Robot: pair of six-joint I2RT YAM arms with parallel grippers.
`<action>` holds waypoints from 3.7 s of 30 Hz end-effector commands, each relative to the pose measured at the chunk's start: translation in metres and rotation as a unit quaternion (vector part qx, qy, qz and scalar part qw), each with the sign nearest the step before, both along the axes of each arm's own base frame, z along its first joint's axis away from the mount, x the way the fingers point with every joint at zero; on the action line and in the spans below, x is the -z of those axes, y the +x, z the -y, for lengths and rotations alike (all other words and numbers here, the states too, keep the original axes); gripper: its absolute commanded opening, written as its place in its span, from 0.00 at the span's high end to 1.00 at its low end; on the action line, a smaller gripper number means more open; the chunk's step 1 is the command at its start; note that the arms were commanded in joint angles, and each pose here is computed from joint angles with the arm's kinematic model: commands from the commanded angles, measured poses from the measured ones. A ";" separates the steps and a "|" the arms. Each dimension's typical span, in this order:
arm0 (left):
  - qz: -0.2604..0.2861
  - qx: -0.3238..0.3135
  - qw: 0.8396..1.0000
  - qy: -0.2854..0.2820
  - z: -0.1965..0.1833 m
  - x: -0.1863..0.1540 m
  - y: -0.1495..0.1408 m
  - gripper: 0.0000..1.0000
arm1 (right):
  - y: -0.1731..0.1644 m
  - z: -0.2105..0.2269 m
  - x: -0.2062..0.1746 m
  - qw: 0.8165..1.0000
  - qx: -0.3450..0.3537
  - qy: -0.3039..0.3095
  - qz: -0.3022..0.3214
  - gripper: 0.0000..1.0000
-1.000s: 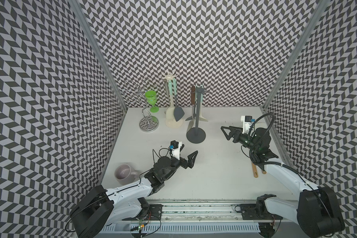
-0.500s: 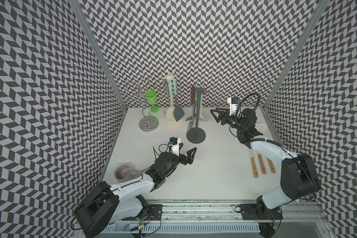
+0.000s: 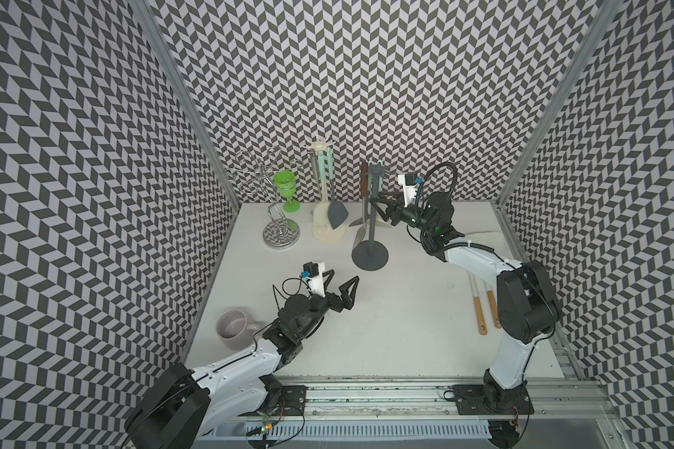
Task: Take the spatula off the kitchen utensil rack
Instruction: Take off the spatula from the rack.
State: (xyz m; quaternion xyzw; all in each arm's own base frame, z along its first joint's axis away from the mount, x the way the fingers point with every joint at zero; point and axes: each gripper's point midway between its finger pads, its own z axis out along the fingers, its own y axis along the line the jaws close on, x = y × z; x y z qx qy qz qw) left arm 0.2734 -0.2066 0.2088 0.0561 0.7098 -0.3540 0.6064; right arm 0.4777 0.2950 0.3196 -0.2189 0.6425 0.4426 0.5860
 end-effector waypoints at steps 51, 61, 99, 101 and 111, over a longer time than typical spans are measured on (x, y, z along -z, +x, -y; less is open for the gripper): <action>0.027 0.087 0.995 0.038 0.040 -0.008 -0.006 0.00 | 0.034 -0.006 0.001 0.989 0.004 -0.074 0.126 0.67; 0.029 0.085 0.995 0.036 0.039 -0.009 -0.006 0.00 | 0.025 -0.002 -0.015 0.983 0.027 -0.097 0.156 0.84; 0.046 0.058 0.997 0.021 0.022 -0.021 -0.012 0.00 | 0.039 0.044 -0.056 0.943 0.279 -0.137 0.121 1.00; 0.047 0.057 0.997 0.020 0.022 -0.022 -0.012 0.00 | 0.045 0.049 -0.054 0.934 0.304 -0.154 0.107 1.00; 0.047 0.057 0.997 0.021 0.022 -0.021 -0.012 0.00 | 0.043 0.064 -0.064 0.893 0.389 -0.205 0.094 1.00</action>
